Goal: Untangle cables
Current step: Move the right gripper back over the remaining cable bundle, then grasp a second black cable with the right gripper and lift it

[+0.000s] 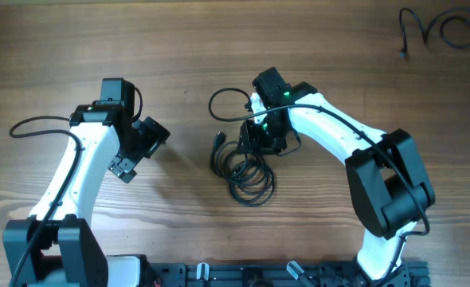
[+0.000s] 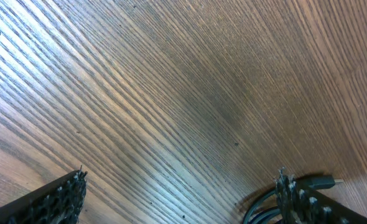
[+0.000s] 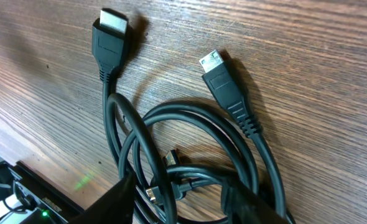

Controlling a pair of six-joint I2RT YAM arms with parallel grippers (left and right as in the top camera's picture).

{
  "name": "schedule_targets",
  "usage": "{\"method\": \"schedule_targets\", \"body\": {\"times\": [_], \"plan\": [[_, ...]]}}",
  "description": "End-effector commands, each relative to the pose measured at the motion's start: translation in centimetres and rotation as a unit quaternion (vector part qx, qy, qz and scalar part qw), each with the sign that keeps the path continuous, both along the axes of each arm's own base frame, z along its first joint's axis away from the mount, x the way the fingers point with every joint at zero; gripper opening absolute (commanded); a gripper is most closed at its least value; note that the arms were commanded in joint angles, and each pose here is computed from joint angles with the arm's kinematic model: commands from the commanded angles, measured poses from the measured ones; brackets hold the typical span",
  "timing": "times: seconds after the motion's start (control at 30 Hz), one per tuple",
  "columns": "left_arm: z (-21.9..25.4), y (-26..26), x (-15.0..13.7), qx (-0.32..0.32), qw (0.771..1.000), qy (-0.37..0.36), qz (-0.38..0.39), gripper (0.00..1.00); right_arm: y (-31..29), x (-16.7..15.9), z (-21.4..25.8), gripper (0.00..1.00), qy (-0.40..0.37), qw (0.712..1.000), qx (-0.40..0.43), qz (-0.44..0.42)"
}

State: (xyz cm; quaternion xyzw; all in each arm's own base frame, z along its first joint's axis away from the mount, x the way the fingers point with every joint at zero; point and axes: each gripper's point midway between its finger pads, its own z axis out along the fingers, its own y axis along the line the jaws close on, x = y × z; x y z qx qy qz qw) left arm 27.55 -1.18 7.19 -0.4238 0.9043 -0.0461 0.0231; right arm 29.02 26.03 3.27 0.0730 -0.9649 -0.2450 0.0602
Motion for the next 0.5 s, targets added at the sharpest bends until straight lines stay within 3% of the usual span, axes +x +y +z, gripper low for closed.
{"method": "schedule_targets", "body": {"times": [0.0,0.07,0.1,0.13,0.23,0.47], "plan": [[0.3,0.5,-0.2,0.010,1.000,-0.004,0.010,1.00,1.5,-1.2,-0.5,0.38,0.012,1.000,0.009,0.020],[0.3,0.5,-0.2,0.010,1.000,-0.004,0.010,1.00,1.8,-1.2,-0.5,0.30,0.008,1.000,0.012,0.020],[0.3,0.5,-0.2,0.010,1.000,-0.004,0.010,1.00,1.8,-1.1,-0.5,0.13,0.011,1.000,0.010,0.013],[0.3,0.5,-0.2,0.010,1.000,-0.004,0.010,1.00,1.8,-1.1,-0.5,0.04,0.011,1.000,0.011,0.013],[0.3,0.5,-0.2,0.010,1.000,-0.004,0.010,1.00,2.2,-0.9,0.1,0.04,0.005,1.000,0.024,0.014],[0.3,0.5,-0.2,0.010,1.000,-0.004,0.010,1.00,4.2,-0.5,11.9,0.04,-0.104,0.983,0.145,0.045]]}}
